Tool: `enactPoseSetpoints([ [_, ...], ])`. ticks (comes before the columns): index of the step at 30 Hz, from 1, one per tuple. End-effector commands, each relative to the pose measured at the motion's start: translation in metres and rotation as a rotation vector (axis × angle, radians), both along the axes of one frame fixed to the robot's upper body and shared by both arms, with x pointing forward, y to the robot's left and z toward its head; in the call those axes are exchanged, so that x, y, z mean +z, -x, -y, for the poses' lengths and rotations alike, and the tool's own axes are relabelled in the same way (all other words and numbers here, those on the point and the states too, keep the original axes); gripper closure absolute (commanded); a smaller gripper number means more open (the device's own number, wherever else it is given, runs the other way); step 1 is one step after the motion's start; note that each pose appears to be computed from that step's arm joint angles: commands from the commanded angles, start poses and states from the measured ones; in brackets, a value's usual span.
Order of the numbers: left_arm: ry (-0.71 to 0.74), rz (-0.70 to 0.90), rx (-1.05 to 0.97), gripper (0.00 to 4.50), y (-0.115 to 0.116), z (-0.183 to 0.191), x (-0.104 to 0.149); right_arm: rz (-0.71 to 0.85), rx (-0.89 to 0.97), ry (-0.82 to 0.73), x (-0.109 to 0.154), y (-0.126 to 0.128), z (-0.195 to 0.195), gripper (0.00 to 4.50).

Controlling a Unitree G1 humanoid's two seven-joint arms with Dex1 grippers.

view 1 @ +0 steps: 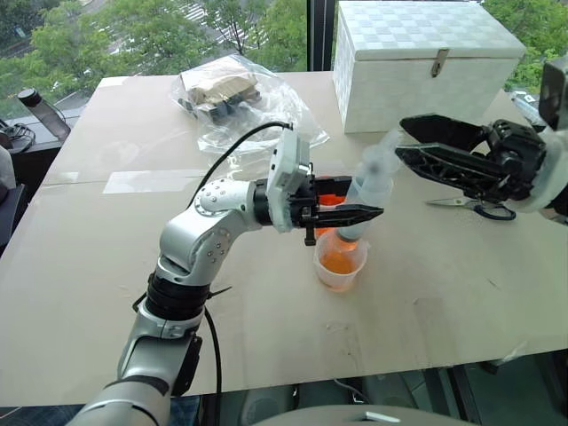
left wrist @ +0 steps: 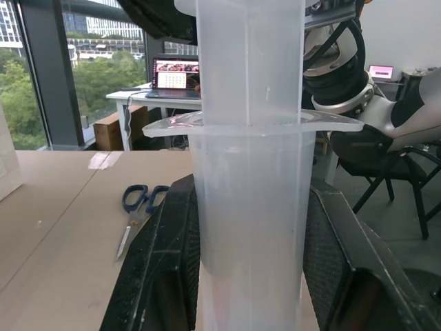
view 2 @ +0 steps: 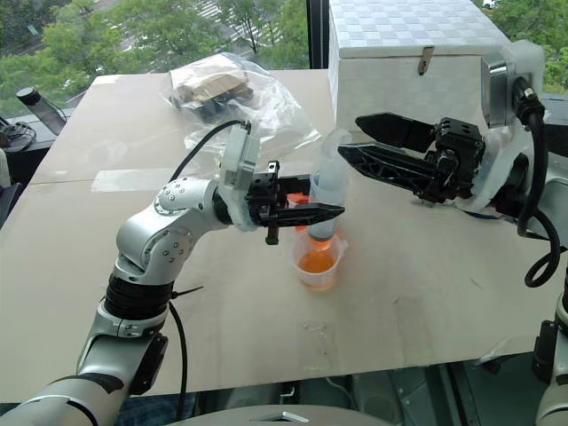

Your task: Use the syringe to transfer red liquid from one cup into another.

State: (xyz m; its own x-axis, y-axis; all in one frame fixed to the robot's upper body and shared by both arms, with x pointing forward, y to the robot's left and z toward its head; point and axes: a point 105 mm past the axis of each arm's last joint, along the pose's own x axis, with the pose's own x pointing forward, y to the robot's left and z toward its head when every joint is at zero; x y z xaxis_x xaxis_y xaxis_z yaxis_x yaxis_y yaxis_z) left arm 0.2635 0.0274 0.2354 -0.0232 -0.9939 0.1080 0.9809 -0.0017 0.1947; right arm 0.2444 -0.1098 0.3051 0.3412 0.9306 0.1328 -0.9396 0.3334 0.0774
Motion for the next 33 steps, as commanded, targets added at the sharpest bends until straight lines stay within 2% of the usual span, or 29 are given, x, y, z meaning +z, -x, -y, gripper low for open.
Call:
enactPoseSetpoints([
  [1,0.019,0.044,-0.013,3.12,0.004,0.002,0.008,0.051,-0.038,0.002,0.004,-0.001,0.0,1.03],
  [3,0.019,0.043,-0.013,3.12,0.004,0.002,0.007,0.056,-0.028,-0.008,0.006,0.001,-0.002,1.03],
  [5,0.024,0.038,-0.012,3.12,0.003,0.002,0.008,0.059,-0.025,-0.012,0.007,0.002,-0.003,1.52],
  [7,0.025,0.035,-0.01,3.12,0.002,0.002,0.007,0.06,-0.023,-0.014,0.008,0.003,-0.004,2.28],
  [9,0.025,0.034,-0.008,3.12,0.001,0.002,0.006,0.059,-0.016,-0.017,0.008,0.004,-0.004,3.42],
  [12,0.027,0.034,-0.005,3.12,0.001,0.003,0.006,0.048,-0.004,-0.008,0.005,0.007,-0.006,4.4],
  [33,0.084,0.051,0.017,3.12,-0.001,0.005,0.019,-0.083,0.098,0.153,-0.042,0.022,-0.023,4.4],
])
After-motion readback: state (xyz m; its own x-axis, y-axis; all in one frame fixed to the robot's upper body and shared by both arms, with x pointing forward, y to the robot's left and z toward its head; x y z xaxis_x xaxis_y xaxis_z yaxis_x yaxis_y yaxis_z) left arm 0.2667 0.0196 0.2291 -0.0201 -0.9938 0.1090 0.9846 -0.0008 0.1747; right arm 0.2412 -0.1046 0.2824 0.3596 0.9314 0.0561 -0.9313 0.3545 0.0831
